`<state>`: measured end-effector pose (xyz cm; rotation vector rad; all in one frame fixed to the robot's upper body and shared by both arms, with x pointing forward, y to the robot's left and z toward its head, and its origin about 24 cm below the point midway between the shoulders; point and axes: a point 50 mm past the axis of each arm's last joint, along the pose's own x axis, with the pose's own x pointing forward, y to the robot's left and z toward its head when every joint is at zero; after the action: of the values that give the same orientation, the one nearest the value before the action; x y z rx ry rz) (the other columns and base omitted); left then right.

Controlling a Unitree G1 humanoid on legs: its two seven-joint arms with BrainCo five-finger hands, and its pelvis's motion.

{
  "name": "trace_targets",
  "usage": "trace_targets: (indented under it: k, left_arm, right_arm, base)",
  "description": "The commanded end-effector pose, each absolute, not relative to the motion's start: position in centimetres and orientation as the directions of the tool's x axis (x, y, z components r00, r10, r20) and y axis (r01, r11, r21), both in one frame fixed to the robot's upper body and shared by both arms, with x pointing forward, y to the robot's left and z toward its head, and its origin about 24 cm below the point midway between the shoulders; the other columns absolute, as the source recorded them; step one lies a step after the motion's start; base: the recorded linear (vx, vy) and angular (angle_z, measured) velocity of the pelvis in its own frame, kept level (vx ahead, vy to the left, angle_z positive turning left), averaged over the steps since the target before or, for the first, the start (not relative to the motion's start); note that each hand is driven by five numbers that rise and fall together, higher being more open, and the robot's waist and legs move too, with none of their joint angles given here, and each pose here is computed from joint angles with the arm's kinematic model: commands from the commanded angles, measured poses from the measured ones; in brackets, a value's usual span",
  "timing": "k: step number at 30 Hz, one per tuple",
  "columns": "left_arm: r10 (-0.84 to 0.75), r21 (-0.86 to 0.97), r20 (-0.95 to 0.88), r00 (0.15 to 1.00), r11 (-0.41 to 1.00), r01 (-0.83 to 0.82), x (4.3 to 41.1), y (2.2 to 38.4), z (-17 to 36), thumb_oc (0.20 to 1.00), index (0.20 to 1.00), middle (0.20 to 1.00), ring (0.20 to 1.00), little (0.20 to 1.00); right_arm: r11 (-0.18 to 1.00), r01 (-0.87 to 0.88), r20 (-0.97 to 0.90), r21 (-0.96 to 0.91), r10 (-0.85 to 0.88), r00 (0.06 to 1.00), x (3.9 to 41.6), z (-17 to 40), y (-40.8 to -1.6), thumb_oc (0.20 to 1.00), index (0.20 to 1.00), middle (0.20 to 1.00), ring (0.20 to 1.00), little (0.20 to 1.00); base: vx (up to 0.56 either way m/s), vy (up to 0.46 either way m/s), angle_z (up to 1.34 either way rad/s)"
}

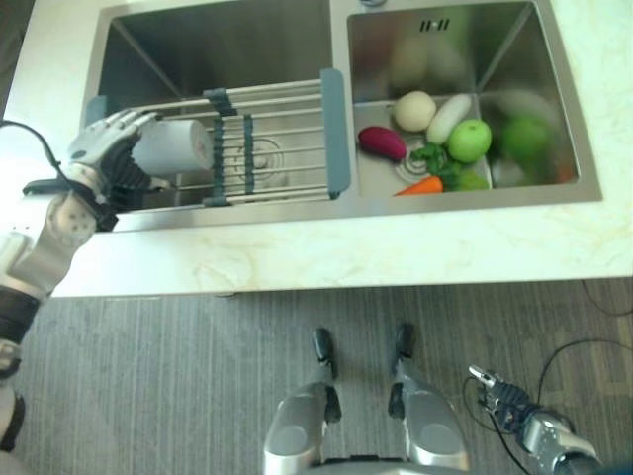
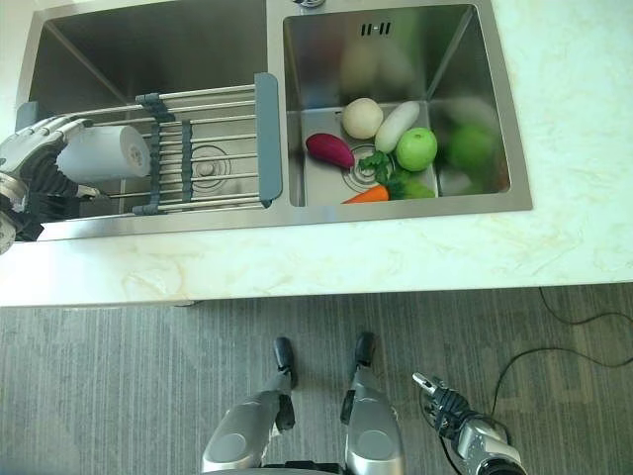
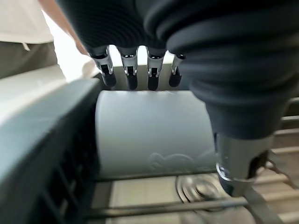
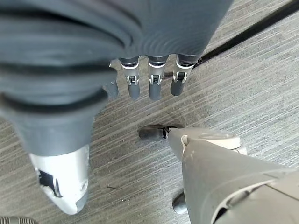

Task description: Place the dishes in the dishwasher.

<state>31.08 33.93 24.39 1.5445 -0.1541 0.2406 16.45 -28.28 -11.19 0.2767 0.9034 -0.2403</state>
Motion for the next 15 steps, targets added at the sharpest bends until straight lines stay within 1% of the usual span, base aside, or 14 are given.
trace_targets:
  k: [1,3,9,15]
  left_arm:
    - [0.189,0.882,0.462,0.866,0.000,-0.471,29.6,36.9,29.0,1.000,1.000,1.000,1.000,1.000]
    - [0.210,0.867,0.489,0.846,-0.013,-0.498,29.1,37.6,29.2,1.000,1.000,1.000,1.000,1.000]
    - [0.231,0.900,0.436,0.870,-0.079,-0.429,28.7,38.1,28.7,1.000,1.000,1.000,1.000,1.000]
    - [0.216,0.907,0.421,0.881,-0.088,-0.412,28.8,38.0,28.6,1.000,1.000,1.000,1.000,1.000]
  right_arm:
    - [0.934,0.336,-0.823,0.121,-0.095,0.560,14.5,-12.0,-28.6,1.000,1.000,1.000,1.000,1.000]
    - [0.935,0.333,-0.817,0.125,-0.094,0.569,14.7,-11.9,-28.6,1.000,1.000,1.000,1.000,1.000]
    - [0.935,0.333,-0.810,0.123,-0.099,0.578,15.3,-11.6,-28.8,1.000,1.000,1.000,1.000,1.000]
    - [0.933,0.340,-0.812,0.117,-0.107,0.573,15.2,-11.5,-29.2,1.000,1.000,1.000,1.000,1.000]
  base:
    - [0.00,0.000,0.00]
    - [0.00,0.000,0.00]
    - [0.00,0.001,0.01]
    - [0.00,0.004,-0.01]
